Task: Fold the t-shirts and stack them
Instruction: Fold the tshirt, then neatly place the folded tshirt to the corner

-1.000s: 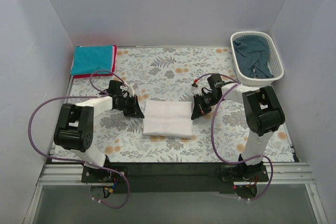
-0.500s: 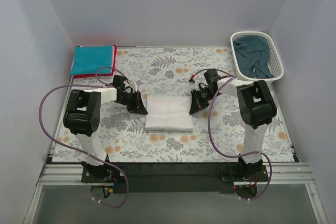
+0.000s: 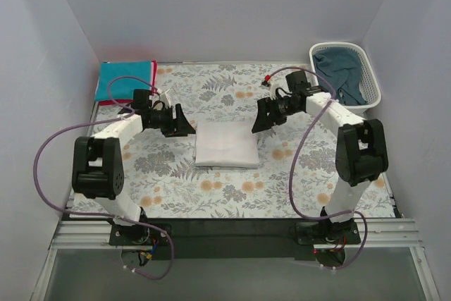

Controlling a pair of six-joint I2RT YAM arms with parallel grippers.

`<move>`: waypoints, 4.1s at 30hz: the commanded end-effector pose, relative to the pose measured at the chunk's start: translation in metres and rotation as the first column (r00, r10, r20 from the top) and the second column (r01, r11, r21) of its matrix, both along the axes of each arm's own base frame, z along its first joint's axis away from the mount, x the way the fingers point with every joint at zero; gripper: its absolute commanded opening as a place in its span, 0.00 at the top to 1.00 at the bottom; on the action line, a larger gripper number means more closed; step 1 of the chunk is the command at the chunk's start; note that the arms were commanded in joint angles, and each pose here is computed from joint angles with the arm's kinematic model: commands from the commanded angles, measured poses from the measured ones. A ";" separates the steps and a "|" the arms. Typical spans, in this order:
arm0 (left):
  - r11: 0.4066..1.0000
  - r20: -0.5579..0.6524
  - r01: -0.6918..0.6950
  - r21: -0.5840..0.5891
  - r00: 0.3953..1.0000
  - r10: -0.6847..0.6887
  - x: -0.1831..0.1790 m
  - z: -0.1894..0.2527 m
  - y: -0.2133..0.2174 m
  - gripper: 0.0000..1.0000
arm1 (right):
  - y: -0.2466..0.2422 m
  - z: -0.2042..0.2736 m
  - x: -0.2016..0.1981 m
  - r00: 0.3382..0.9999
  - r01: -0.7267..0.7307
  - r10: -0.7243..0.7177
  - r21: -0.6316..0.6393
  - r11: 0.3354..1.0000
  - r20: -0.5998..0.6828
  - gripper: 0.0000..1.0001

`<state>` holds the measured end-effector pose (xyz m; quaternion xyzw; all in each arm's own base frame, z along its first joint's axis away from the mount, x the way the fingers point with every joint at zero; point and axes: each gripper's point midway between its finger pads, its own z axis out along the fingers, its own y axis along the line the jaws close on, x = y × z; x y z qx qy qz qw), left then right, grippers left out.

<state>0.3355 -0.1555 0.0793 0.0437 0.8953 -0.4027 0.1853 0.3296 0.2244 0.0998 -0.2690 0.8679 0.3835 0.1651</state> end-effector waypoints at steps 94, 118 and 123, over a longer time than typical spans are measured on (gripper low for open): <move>0.808 -0.029 -0.589 -0.011 0.808 0.588 0.003 0.073 0.125 0.11 | 0.197 -0.012 -0.099 0.550 -0.355 0.646 -0.552 0.755 0.529 0.44; 0.748 -0.200 -0.663 -0.036 0.738 0.644 -0.032 0.015 0.109 0.08 | 0.193 -0.071 -0.112 0.544 -0.384 0.703 -0.608 0.695 0.459 0.67; 0.761 -0.220 -0.645 -0.062 0.753 0.620 -0.032 0.009 0.089 0.08 | 0.195 -0.049 -0.105 0.547 -0.369 0.671 -0.576 0.729 0.500 0.99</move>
